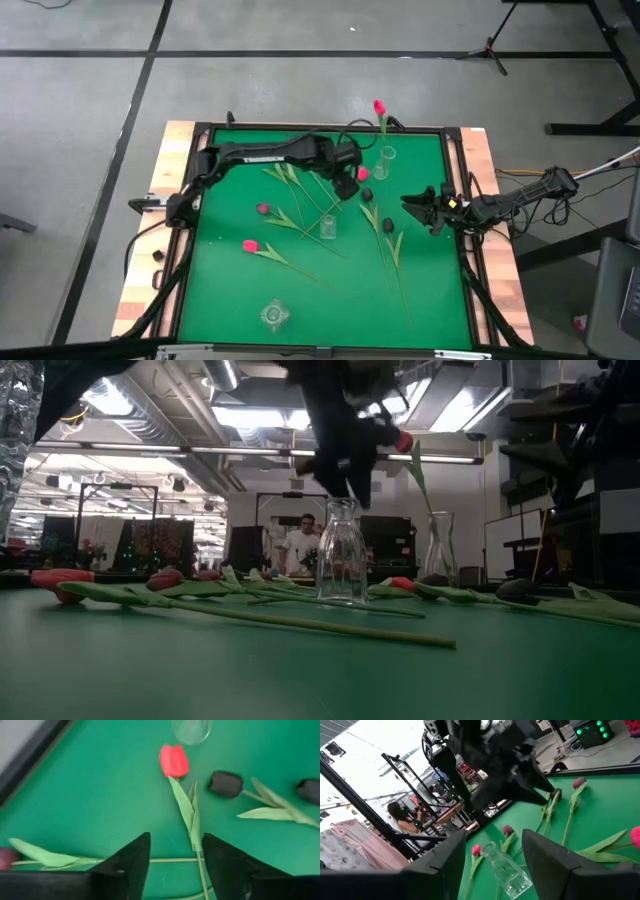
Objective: Sort flowers into vase by color
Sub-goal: Put the top pink tulip into the top transparent vase
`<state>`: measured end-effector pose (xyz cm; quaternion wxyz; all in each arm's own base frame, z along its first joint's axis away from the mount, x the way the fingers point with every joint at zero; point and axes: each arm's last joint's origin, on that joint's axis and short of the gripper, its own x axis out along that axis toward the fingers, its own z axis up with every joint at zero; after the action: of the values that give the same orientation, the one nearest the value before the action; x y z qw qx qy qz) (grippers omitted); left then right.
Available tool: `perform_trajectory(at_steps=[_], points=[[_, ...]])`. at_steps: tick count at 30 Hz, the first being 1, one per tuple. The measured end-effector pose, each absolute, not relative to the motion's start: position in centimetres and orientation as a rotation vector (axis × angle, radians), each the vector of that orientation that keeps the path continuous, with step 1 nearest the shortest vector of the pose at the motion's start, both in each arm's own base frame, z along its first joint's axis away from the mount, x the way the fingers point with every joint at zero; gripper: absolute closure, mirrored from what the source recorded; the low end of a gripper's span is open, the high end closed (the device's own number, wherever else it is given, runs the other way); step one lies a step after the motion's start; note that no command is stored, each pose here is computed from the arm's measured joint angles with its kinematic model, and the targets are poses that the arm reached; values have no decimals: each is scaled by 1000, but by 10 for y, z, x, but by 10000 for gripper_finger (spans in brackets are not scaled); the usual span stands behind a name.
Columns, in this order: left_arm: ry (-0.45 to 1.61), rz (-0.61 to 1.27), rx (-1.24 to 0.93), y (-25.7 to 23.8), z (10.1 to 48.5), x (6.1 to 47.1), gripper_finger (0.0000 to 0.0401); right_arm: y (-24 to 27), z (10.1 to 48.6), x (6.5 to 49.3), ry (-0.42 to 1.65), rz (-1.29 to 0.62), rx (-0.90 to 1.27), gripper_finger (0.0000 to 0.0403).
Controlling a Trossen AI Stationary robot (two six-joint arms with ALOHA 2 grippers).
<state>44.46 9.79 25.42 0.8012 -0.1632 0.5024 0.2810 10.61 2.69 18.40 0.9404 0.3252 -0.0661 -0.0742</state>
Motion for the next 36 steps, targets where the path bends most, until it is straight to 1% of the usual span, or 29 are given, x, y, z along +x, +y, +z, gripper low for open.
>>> perform_trajectory(at_steps=[5, 9, 16, 24, 36], points=[[1150, 540, -386, 95, 221, 457, 194, 27, 181, 106, -112, -159, 650, 210], [1174, 497, -370, 87, 203, 466, 191, 27, 181, 106, -105, -161, 645, 210], [1244, 446, -398, 88, 172, 472, 191, 27, 179, 106, -87, -167, 635, 210], [1284, 429, -393, 93, 165, 470, 193, 27, 179, 106, -81, -157, 634, 210], [1355, 379, -382, 95, 143, 471, 229, 27, 177, 106, -68, -162, 626, 210]])
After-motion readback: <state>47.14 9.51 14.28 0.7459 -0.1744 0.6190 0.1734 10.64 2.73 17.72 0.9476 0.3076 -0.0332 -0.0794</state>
